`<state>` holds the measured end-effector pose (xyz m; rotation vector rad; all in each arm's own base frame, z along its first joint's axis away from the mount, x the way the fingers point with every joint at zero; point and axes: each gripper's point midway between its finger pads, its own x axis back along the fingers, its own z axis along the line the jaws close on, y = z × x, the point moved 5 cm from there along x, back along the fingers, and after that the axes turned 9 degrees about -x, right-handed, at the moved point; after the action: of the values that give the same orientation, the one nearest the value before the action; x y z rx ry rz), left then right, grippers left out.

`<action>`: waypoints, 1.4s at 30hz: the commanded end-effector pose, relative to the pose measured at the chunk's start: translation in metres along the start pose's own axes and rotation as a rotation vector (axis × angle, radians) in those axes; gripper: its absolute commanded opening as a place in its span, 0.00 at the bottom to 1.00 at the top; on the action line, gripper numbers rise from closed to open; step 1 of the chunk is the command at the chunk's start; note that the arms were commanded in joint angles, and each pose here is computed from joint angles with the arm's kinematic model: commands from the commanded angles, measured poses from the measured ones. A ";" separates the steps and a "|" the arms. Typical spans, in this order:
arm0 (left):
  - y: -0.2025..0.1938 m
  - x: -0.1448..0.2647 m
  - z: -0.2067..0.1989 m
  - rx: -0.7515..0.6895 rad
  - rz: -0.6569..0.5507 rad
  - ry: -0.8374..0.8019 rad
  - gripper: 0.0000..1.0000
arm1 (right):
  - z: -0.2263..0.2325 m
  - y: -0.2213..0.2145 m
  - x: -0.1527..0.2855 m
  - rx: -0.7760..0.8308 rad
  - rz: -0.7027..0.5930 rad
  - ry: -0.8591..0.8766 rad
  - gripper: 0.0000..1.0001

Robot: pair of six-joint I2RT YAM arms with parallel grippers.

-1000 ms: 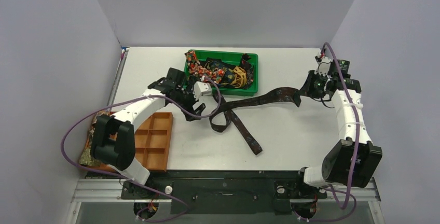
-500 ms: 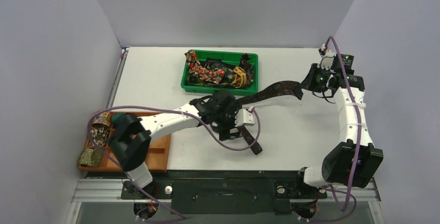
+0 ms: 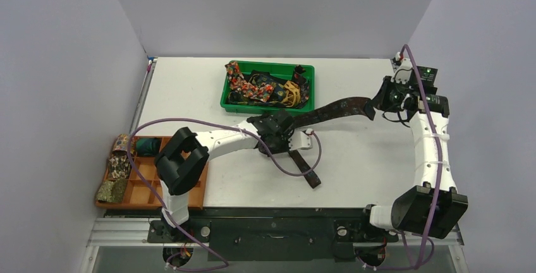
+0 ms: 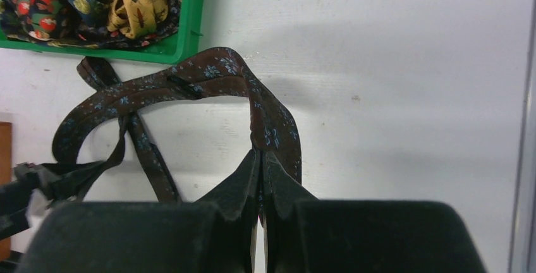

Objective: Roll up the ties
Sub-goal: Flatten out the tie at the center of the board.

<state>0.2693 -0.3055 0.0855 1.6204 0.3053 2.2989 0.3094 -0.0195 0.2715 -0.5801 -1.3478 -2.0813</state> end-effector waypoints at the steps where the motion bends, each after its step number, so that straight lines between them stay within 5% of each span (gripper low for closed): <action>1: 0.033 0.087 -0.018 -0.111 -0.230 -0.271 0.00 | -0.014 0.013 0.028 0.088 -0.070 -0.112 0.00; 2: 0.038 0.112 -0.032 -0.123 -0.324 -0.398 0.00 | -0.018 0.011 0.032 0.095 -0.057 -0.132 0.00; 5: 0.047 0.198 -0.025 -0.098 -0.577 -0.417 0.00 | -0.044 0.013 0.045 0.131 -0.048 -0.237 0.00; 11: -0.009 0.274 0.021 0.055 -0.670 -0.245 0.00 | -0.088 -0.009 0.012 0.184 0.116 -0.350 0.00; 16: -0.074 0.241 0.059 0.338 -0.494 -0.192 0.00 | -0.075 -0.024 -0.037 0.185 0.184 -0.280 0.00; 20: -0.129 0.193 0.081 0.434 -0.360 -0.098 0.01 | -0.058 -0.015 -0.059 0.178 0.131 -0.231 0.00; 31: -0.216 0.127 0.094 0.283 -0.056 -0.161 0.12 | -0.066 -0.045 -0.107 0.201 0.220 -0.221 0.00; 36: -0.199 0.138 0.106 0.210 -0.116 -0.095 0.57 | -0.065 -0.062 -0.111 0.184 0.281 -0.184 0.00; 42: -0.107 0.139 0.087 -0.027 -0.284 -0.048 0.63 | -0.064 -0.069 -0.114 0.155 0.301 -0.165 0.00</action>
<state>0.3361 -0.0913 0.1590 1.8063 0.5879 2.1110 0.3376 -0.0335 0.1245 -0.8832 -1.4081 -1.6638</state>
